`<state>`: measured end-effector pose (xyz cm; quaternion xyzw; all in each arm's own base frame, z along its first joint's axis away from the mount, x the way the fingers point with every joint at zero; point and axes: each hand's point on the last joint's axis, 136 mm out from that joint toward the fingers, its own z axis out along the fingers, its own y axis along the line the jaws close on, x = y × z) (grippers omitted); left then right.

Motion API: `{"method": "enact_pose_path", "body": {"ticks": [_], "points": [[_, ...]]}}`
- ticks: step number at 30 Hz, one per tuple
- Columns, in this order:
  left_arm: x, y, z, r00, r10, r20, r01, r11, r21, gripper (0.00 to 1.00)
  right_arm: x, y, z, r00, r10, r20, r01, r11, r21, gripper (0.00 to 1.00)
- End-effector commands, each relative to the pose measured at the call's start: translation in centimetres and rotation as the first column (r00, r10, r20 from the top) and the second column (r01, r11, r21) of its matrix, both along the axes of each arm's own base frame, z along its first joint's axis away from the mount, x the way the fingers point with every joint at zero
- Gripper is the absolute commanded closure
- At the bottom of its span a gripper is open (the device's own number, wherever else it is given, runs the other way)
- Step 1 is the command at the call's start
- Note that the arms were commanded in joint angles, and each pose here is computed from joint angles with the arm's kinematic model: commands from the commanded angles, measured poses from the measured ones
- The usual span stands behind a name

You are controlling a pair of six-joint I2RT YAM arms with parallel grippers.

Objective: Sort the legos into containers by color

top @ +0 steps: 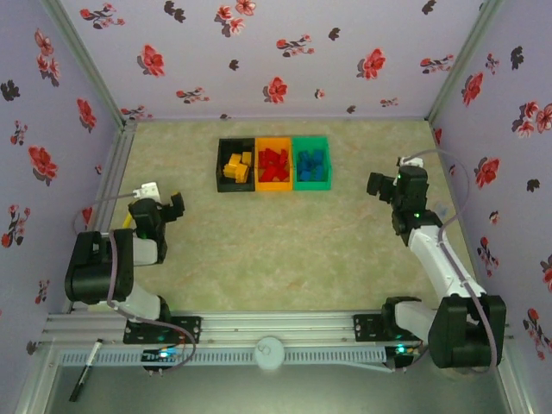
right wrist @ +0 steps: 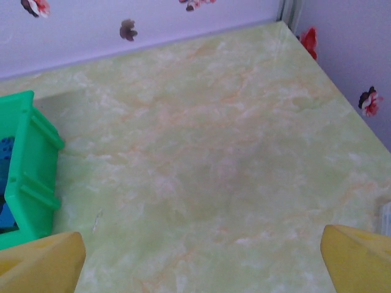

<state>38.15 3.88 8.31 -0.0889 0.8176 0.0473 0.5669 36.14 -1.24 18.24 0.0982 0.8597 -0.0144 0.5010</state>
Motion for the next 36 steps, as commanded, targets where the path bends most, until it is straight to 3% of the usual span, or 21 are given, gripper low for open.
{"method": "enact_pose_path", "body": {"ticks": [1,14,24,29,36], "points": [[1.1,-0.5,1.4,0.999,-0.027,0.037,0.026,0.999,0.034,0.0,0.8,-0.6,1.4,0.99,0.001,0.14,0.007,0.999,-0.054,0.0],[1.1,-0.5,1.4,0.999,-0.026,0.039,0.025,0.999,0.034,0.0,2.0,0.2,-4.6,0.979,0.07,0.191,-0.058,0.996,-0.068,0.0],[1.1,-0.4,1.4,0.999,-0.026,0.039,0.025,0.999,0.036,0.0,3.4,0.5,-9.3,0.975,0.128,0.182,-0.134,0.991,0.018,0.0],[1.1,-0.5,1.4,0.999,-0.027,0.037,0.026,0.999,0.034,0.0,3.7,0.6,-9.6,0.97,0.159,0.181,-0.169,0.985,0.043,0.01],[1.1,-0.5,1.3,0.999,-0.031,0.036,0.03,0.999,0.037,0.0,3.6,-0.7,-9.5,0.985,0.062,0.158,-0.065,0.998,0.015,0.01]]}}
